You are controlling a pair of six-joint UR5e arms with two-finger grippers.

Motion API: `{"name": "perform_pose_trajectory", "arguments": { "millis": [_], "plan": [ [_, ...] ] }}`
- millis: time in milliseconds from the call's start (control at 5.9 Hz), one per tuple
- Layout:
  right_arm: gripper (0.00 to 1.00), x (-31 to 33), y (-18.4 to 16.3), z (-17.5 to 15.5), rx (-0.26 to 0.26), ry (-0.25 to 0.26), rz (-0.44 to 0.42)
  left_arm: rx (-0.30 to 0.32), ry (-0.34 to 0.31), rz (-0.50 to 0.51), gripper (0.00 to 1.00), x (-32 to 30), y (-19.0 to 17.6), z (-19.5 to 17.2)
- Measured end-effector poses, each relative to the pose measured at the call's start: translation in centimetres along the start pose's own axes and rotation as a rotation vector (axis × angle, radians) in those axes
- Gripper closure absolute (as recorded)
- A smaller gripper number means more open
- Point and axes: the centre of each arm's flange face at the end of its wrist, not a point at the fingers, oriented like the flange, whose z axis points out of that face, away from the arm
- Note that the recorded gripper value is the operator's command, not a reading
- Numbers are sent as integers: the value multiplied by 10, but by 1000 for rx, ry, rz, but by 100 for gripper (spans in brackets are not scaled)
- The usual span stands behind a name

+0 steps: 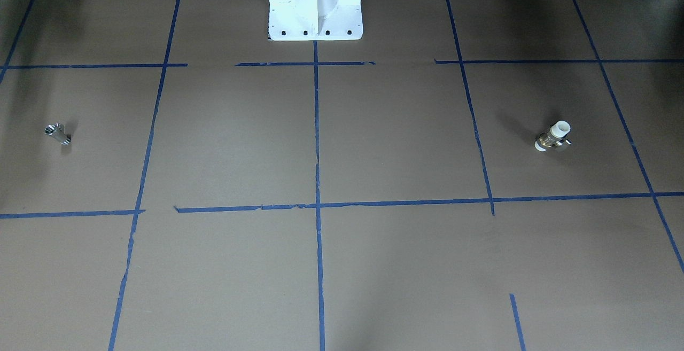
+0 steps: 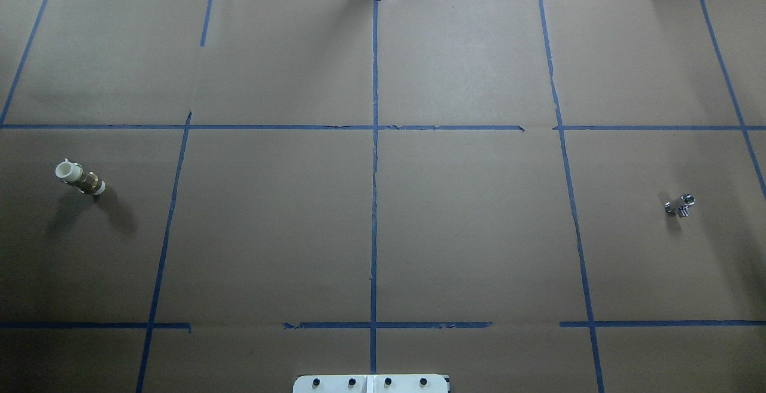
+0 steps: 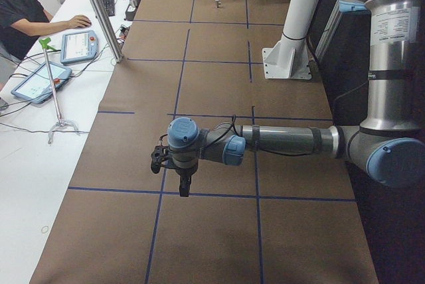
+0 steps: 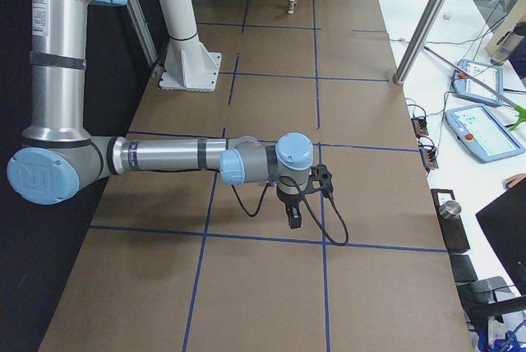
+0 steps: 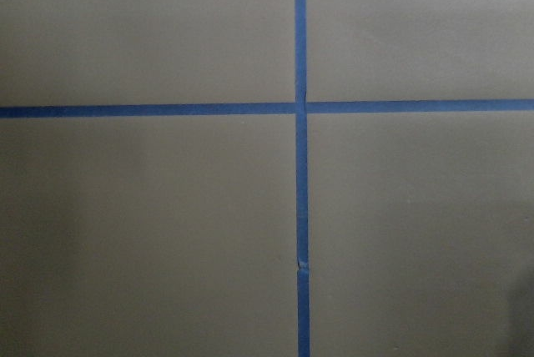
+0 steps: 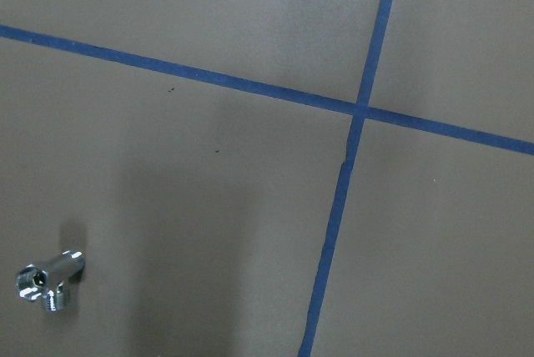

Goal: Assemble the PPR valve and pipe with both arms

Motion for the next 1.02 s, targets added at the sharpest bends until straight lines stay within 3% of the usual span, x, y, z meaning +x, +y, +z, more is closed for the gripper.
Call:
{"name": "perform_pose_trajectory", "arguments": {
  "millis": [678, 1017],
  "plan": [
    [0, 1, 1, 2, -8, -10, 9, -26, 22, 51, 0, 27, 6, 19],
    [0, 0, 1, 2, -8, -19, 11, -25, 66, 51, 0, 121, -8, 33]
  ]
}}
